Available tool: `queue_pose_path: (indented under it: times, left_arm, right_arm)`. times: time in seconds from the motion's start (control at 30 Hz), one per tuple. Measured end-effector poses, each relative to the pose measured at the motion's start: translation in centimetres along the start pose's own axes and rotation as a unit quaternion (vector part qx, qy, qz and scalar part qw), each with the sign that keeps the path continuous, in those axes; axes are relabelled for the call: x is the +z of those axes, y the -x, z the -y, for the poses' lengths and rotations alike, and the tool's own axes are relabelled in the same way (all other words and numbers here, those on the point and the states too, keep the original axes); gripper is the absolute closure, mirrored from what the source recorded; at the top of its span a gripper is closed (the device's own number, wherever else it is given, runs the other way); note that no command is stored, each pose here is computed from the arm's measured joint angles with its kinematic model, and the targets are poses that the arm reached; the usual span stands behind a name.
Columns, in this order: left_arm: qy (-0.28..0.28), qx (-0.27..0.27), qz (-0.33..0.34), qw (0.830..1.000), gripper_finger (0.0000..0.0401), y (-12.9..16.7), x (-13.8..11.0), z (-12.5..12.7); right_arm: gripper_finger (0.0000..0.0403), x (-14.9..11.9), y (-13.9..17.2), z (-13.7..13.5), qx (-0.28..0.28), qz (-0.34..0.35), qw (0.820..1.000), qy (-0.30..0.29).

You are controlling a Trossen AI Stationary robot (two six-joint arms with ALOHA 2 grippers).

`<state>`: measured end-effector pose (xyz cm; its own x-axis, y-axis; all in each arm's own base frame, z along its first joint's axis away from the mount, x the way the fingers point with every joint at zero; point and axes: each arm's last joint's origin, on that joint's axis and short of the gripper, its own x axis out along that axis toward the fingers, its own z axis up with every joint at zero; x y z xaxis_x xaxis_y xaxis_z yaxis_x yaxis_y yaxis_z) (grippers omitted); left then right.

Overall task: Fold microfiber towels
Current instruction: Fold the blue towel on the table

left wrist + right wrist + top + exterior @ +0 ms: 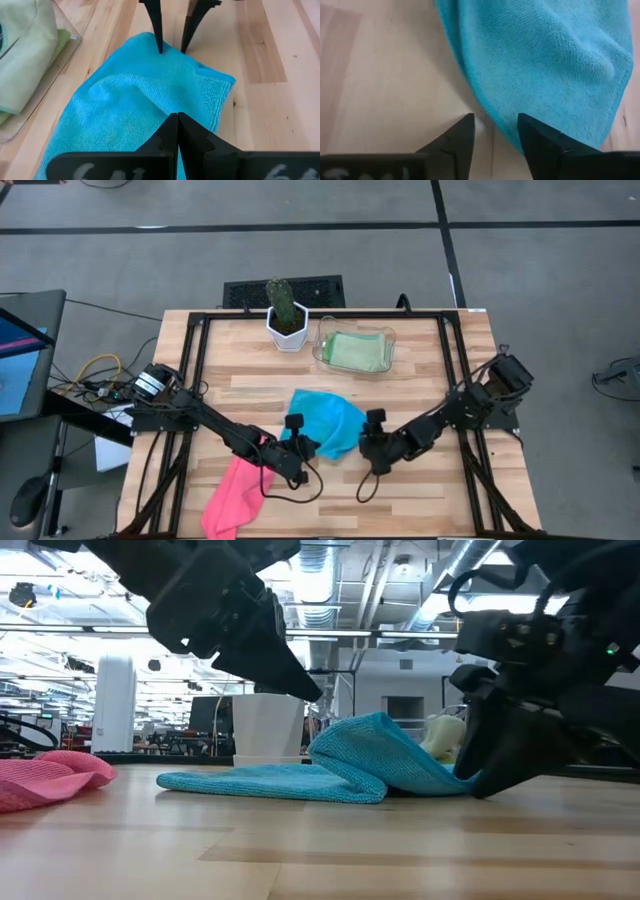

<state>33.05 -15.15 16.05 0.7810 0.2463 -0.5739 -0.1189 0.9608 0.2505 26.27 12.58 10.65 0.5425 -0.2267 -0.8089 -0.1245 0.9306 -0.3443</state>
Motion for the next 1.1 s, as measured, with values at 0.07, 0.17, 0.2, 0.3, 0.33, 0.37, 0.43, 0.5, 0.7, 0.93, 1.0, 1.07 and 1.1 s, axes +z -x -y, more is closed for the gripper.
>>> queue_pose_path:
  times: [0.07,0.17,0.2,0.3,0.33,0.37,0.43,0.5,0.7,0.93,1.0,1.07,1.1]
  left_arm:
    - [-0.001,0.001,-0.005,1.0,0.0401,0.0,-0.1,0.0]
    - [0.001,0.002,-0.009,1.0,0.0401,0.0,-0.2,0.0]
    - [0.001,0.002,-0.01,1.0,0.0401,0.0,-0.2,0.0]
    - [0.0,0.002,-0.011,1.0,0.0401,0.0,-0.2,0.0]
    - [0.0,0.002,-0.011,1.0,0.0401,0.0,-0.2,0.0]
    - [0.0,0.0,-0.011,1.0,0.0401,0.0,-0.2,0.0]
    - [-0.001,-0.001,-0.013,1.0,0.0401,0.0,-0.3,0.0]
    - [-0.002,-0.001,-0.014,1.0,0.0401,0.0,-0.3,0.0]
    - [-0.002,-0.001,-0.015,1.0,0.0401,0.0,-0.3,0.0]
    - [-0.003,0.0,-0.016,1.0,0.0401,0.0,-0.3,-0.1]
    - [-0.004,0.0,-0.017,1.0,0.0401,0.0,-0.4,-0.1]
    - [-0.005,0.0,-0.019,1.0,0.0401,0.0,-0.4,-0.1]
    - [-0.007,0.001,-0.02,1.0,0.0401,0.0,-0.4,-0.1]
  right_arm:
    - [0.026,0.0,-0.1,0.2,-0.001,-0.001,1.0,-0.007]
    - [0.0308,0.0,-0.2,0.4,-0.002,-0.003,1.0,-0.015]
    - [0.0325,0.0,-0.3,0.5,-0.002,-0.004,1.0,-0.016]
    - [0.037,0.2,-0.2,0.4,-0.001,-0.008,1.0,-0.013]
    - [0.0383,0.3,-0.1,0.4,-0.002,-0.01,1.0,-0.01]
    - [0.0389,0.5,0.0,0.4,-0.002,-0.014,1.0,-0.003]
    - [0.0388,0.9,0.1,0.5,-0.005,-0.022,1.0,0.009]
    - [0.038,1.7,0.4,0.7,-0.007,-0.021,1.0,0.014]
    - [0.0393,4.0,0.9,2.2,-0.015,-0.032,0.998,0.053]
    - [0.0385,5.8,0.8,4.8,-0.026,-0.041,0.995,0.084]
    - [0.0386,6.1,0.7,5.6,-0.031,-0.044,0.994,0.095]
    - [0.039,6.6,0.6,6.5,-0.035,-0.04,0.993,0.104]
    - [0.0391,6.8,0.5,6.9,-0.035,-0.04,0.993,0.108]
